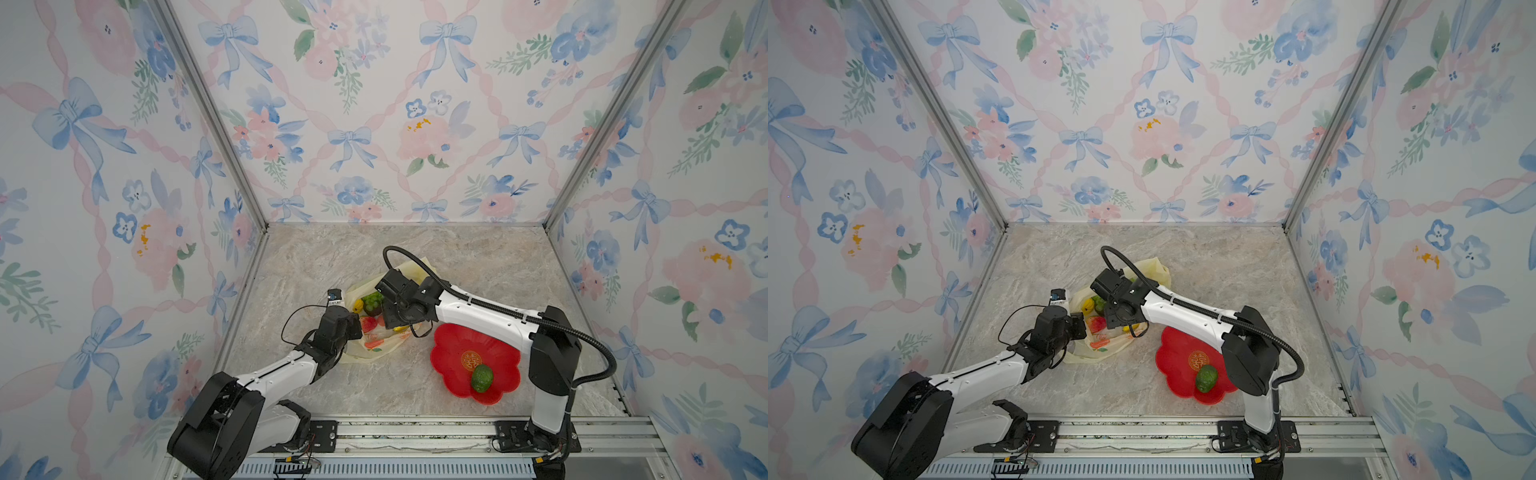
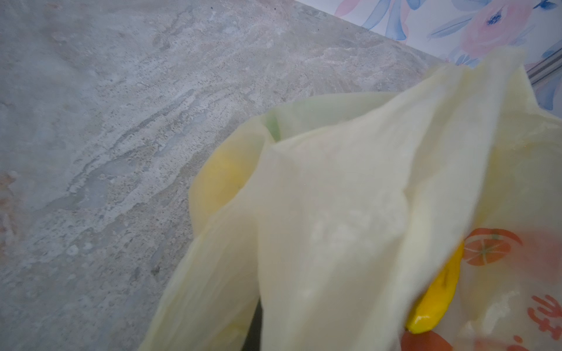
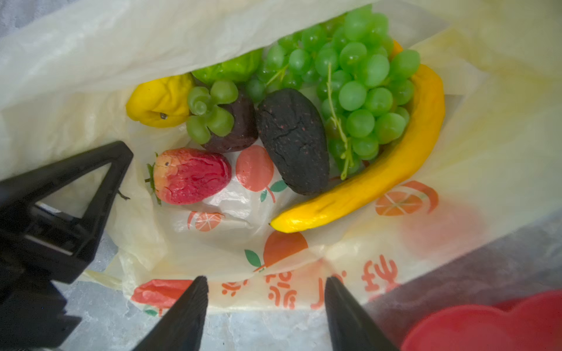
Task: Take fruits out of the plastic bag
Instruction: Pick up the fruit from the plastic bag, then place the fruit on the plate.
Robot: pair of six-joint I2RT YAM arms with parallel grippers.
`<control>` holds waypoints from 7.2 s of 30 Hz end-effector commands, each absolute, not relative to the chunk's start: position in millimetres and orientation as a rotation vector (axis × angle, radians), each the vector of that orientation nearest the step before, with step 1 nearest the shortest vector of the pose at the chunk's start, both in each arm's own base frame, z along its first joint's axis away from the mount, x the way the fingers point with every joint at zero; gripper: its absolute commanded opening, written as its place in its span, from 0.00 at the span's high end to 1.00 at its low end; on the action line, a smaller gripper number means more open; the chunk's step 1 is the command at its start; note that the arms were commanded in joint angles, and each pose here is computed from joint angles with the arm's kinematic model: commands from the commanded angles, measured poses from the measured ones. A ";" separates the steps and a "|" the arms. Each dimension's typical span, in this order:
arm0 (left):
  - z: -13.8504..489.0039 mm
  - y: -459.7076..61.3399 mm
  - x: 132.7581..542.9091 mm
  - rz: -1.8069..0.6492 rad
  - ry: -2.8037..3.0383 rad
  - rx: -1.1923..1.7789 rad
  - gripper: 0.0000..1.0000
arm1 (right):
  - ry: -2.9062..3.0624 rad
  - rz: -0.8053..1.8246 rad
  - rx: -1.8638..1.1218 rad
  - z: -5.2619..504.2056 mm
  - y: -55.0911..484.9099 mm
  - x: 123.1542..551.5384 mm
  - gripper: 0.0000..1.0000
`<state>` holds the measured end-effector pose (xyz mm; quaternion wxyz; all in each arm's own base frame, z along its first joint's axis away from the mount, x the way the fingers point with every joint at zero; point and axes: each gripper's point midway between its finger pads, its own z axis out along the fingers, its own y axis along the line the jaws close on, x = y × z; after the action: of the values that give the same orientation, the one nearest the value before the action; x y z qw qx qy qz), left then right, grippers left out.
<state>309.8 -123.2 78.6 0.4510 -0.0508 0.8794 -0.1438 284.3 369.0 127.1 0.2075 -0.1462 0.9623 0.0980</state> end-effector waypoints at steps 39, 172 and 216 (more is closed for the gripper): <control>76.7 -120.4 308.8 -0.360 2.183 -0.143 0.93 | 2.694 -0.067 -0.530 58.1 363.8 356.4 0.33; 74.0 -118.9 309.7 -0.349 2.194 -0.141 0.93 | 3.250 -0.171 -0.257 81.0 170.9 133.3 0.53; 75.0 -117.9 309.8 -0.345 2.189 -0.143 0.93 | 3.016 -0.269 -0.364 120.1 176.6 172.9 0.39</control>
<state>310.7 -120.5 76.4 0.4483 -0.0556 0.8808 -0.1420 158.8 177.3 89.5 -0.0154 -0.1053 0.9905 -0.0870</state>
